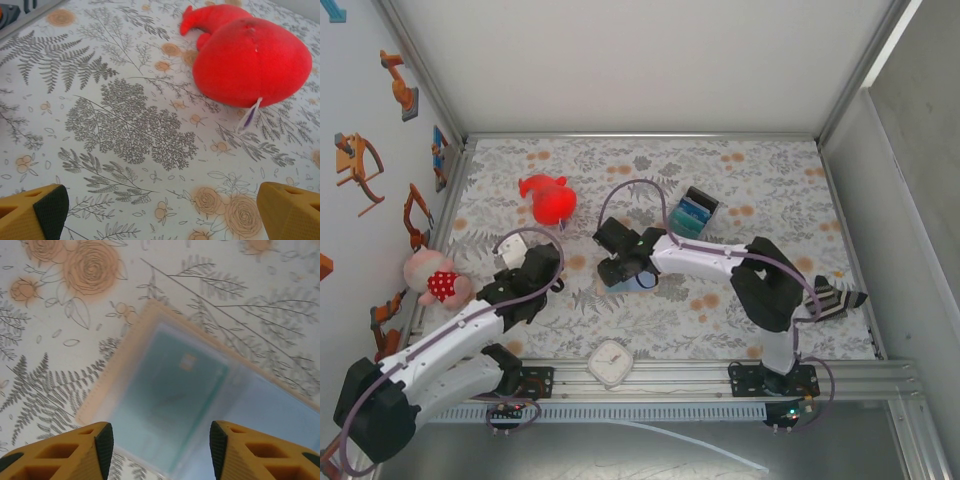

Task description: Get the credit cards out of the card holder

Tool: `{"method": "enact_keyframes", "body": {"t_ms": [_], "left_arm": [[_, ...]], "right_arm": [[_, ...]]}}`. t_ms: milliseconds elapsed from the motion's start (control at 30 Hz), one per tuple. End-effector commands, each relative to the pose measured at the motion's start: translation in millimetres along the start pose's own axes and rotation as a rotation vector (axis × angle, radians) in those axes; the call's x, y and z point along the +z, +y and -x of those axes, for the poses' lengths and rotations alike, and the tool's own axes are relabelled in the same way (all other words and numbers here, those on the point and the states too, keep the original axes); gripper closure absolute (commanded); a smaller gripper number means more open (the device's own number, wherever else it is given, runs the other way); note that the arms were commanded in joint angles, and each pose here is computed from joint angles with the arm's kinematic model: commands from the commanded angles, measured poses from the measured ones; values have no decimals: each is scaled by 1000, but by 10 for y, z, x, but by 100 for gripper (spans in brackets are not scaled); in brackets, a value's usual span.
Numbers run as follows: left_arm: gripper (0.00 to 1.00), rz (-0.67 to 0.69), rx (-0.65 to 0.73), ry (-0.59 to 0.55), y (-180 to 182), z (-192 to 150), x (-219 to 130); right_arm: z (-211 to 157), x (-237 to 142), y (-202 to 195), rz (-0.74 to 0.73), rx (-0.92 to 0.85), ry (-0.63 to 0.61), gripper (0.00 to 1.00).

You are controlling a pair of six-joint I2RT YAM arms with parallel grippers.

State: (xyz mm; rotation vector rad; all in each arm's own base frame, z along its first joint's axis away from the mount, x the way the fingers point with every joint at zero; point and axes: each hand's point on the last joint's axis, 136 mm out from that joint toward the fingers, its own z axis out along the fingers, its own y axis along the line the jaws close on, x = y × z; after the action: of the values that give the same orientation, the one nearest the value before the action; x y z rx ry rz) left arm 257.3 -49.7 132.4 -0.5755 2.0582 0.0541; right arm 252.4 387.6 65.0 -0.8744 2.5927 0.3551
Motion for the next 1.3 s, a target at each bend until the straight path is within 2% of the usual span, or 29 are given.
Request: {"method": "enact_keyframes", "body": {"t_ms": [0, 500, 833, 1033, 1267], "left_arm": [[3, 73, -21, -40, 240, 34, -37], [3, 96, -55, -73, 408, 70, -108], [3, 92, -55, -77, 392, 98, -119], [3, 91, -55, -76, 392, 107, -128], [3, 91, -63, -76, 415, 107, -143]], "right_arm": [[56, 20, 89, 0, 12, 12, 46], [-294, 363, 43, -73, -12, 149, 46], [-438, 450, -41, -92, 14, 174, 50], [-492, 490, -142, -123, 17, 180, 60], [-393, 425, -155, -117, 22, 140, 80]]}}
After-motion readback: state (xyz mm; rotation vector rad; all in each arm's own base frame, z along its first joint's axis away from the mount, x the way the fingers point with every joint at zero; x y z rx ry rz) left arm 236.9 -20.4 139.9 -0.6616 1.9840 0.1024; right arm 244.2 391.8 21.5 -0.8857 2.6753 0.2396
